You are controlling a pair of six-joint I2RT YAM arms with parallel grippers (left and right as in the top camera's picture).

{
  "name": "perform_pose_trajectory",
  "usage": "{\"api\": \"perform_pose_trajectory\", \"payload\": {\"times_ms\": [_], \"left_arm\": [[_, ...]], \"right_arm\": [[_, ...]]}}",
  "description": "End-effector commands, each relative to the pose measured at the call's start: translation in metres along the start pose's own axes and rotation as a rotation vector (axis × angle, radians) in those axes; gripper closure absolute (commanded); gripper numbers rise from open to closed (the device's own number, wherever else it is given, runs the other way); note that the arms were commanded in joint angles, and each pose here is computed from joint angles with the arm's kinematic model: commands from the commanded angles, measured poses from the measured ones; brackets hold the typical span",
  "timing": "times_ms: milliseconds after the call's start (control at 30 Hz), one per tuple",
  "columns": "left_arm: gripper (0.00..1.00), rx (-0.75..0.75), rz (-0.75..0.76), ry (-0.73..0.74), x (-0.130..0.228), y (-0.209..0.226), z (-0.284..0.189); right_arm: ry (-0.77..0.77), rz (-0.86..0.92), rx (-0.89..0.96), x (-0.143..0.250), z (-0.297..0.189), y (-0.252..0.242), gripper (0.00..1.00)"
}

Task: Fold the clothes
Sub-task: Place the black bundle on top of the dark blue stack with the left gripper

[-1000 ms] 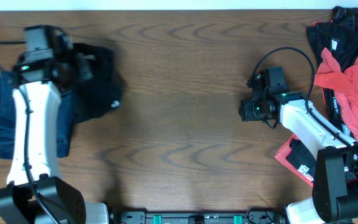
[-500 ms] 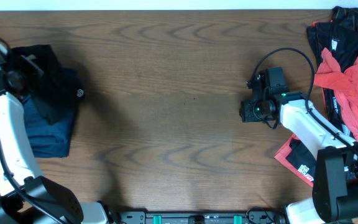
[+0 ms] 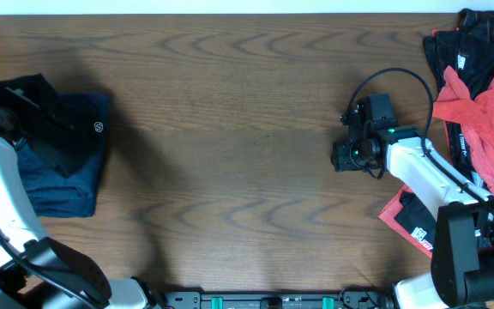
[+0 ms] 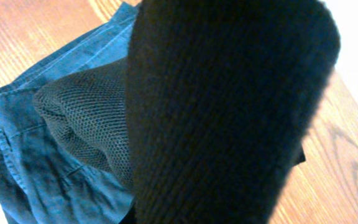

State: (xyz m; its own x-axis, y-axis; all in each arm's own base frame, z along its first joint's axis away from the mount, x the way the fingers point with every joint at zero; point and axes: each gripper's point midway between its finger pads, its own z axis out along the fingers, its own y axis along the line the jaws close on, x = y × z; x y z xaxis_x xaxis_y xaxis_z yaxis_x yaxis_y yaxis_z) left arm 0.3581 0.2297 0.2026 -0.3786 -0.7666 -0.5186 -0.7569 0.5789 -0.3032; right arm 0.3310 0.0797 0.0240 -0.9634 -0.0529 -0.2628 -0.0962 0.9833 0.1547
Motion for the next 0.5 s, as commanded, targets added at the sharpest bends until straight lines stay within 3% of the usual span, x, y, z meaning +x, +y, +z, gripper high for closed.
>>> {"api": "perform_pose_trajectory", "payload": {"times_ms": [0,100,133,167,200,233,267,467], "left_arm": [[0.94,-0.041,-0.025,-0.011,-0.007,0.014,0.004],[0.94,-0.065,-0.035,0.01,-0.004,0.022,0.009],[0.88,-0.077,-0.04,0.02,-0.002,0.026,0.009],[0.73,-0.086,-0.043,0.023,-0.001,0.029,0.009],[0.37,-0.096,-0.047,0.028,0.0,0.032,0.009],[0.11,-0.101,-0.051,0.031,0.0,0.034,0.008],[0.02,-0.104,-0.054,0.032,0.0,0.036,0.008],[0.02,-0.116,-0.064,0.04,0.001,0.041,0.007]], "right_arm": [[-0.035,-0.009,0.009,-0.01,-0.009,-0.003,0.47],[-0.034,-0.009,0.009,-0.01,-0.009,-0.003,0.47],[-0.033,-0.009,0.009,-0.01,-0.009,-0.003,0.47],[-0.033,-0.009,0.009,-0.009,-0.009,-0.003,0.47],[-0.032,-0.009,0.009,-0.009,-0.009,-0.003,0.47],[-0.031,-0.009,0.009,-0.009,-0.009,-0.003,0.46],[-0.031,-0.009,0.009,-0.009,-0.009,-0.003,0.46],[-0.031,-0.008,0.009,-0.009,-0.009,-0.003,0.46]]}}
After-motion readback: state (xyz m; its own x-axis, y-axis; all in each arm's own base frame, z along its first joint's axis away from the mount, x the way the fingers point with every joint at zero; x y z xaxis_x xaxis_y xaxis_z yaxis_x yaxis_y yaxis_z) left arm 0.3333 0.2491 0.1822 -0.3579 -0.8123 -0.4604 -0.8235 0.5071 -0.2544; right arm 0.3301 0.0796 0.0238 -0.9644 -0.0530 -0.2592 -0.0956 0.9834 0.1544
